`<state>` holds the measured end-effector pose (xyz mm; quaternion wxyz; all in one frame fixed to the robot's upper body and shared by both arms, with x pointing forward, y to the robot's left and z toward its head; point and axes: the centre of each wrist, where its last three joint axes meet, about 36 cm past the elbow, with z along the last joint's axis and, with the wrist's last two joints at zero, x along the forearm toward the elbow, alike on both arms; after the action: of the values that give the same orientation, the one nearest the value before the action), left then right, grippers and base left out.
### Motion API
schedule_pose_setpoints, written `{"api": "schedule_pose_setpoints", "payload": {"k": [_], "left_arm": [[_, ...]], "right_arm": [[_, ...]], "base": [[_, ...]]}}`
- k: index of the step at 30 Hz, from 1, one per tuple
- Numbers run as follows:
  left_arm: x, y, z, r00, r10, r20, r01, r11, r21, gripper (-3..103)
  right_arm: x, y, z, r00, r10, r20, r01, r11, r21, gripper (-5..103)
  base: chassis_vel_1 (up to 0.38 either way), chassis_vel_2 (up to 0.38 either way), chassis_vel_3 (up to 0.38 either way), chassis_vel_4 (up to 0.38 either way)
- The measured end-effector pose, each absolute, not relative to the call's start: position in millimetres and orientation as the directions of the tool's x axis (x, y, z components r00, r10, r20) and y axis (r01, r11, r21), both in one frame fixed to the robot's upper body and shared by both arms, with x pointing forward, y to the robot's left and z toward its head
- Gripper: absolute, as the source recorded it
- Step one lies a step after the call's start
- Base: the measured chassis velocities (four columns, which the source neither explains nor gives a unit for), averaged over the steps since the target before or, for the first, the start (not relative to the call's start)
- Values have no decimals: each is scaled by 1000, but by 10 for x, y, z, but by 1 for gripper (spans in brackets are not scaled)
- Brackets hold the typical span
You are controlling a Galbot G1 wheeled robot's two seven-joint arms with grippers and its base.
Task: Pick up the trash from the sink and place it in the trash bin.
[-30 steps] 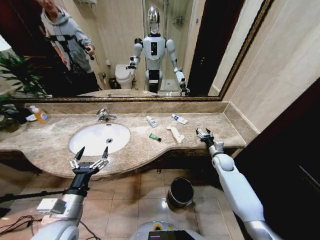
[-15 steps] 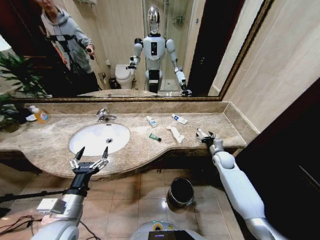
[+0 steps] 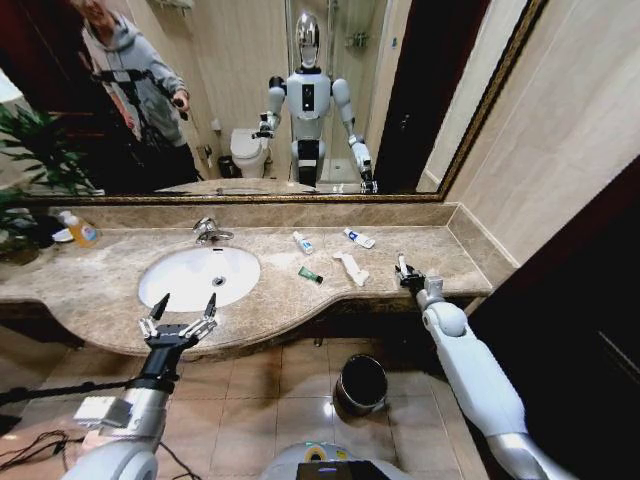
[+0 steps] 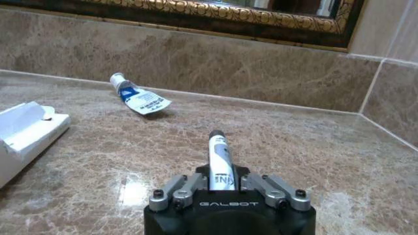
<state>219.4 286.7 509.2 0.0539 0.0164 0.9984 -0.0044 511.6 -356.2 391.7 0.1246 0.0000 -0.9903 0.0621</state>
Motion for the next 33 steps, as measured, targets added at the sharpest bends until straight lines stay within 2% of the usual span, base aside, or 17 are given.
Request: {"api": "schedule_pose_setpoints", "payload": {"k": [9,21,25,31,33], "left_arm": [[2194,2868,5092,-994,32,-108,33,999,-7,100],[2194,2868,5092,-994,32,-108,33,999,-7,100],[2195,2867,5093,-994,32,-108,33,999,-7,100],[2194,2868,5093,-994,32,-108,33,999,-7,100],[2194,2867,5092,-994,32,-108,33,999,-7,100]], "right_arm": [[4902,-3564,4051,-980,31,198,7,993,-120,4],[4378,-3514,4516,-997,45,61,42,997,-58,4],[3904,-3351,4604,-1000,15,-4,15,1000,-20,4],[3548,-3175,4592,-999,-11,-52,-10,1000,-24,4],[3287,-3040,4616,-996,-30,-79,-28,999,-21,4]], "base": [[0,0,0,0],[0,0,0,0],[0,0,0,0],[0,0,0,0],[0,0,0,0]]}}
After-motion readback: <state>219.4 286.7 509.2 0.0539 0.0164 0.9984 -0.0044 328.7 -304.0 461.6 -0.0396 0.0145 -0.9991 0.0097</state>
